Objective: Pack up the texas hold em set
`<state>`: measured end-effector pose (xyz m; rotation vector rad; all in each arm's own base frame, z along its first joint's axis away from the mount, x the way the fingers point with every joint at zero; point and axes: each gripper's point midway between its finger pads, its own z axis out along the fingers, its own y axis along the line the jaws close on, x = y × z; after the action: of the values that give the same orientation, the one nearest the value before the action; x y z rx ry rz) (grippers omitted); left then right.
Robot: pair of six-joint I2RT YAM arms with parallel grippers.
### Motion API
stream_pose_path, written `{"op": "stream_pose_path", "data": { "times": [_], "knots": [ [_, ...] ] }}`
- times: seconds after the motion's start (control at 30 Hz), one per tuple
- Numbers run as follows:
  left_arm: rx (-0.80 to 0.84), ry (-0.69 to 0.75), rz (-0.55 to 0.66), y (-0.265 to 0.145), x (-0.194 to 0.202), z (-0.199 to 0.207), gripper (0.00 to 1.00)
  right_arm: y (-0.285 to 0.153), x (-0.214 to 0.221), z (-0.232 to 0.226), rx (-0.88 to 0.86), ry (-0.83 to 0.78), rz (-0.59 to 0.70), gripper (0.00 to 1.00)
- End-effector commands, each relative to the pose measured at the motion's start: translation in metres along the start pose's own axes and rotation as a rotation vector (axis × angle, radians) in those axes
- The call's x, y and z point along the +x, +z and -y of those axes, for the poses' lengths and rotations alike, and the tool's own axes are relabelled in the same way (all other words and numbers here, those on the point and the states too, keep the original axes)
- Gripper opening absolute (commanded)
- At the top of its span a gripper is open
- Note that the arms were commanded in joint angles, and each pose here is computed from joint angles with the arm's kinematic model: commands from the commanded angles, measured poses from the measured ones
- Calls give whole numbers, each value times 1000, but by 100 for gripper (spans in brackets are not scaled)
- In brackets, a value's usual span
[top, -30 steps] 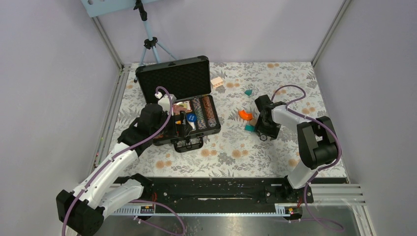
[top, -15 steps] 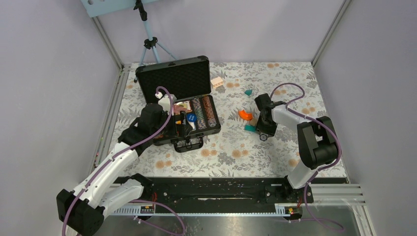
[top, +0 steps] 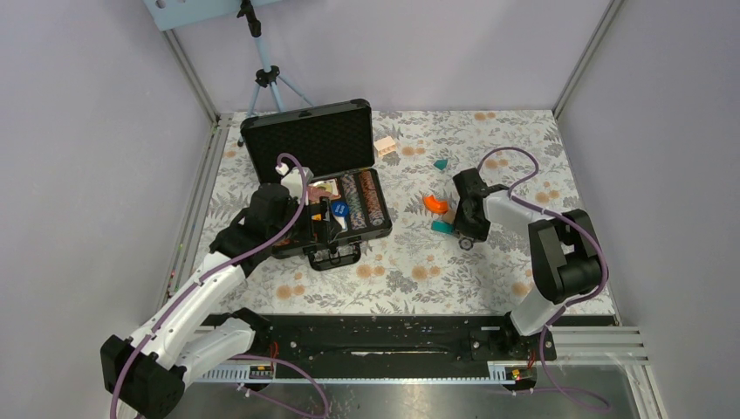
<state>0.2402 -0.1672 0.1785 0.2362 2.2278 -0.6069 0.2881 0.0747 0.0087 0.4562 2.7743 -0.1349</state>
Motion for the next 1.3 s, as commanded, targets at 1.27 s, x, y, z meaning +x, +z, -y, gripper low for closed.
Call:
{"op": "stream_pose_path", "data": {
  "times": [1.27],
  "knots": [
    [12, 12, 14, 2, -10, 3, 99, -27, 81, -31, -41, -167, -48, 46]
  ]
}}
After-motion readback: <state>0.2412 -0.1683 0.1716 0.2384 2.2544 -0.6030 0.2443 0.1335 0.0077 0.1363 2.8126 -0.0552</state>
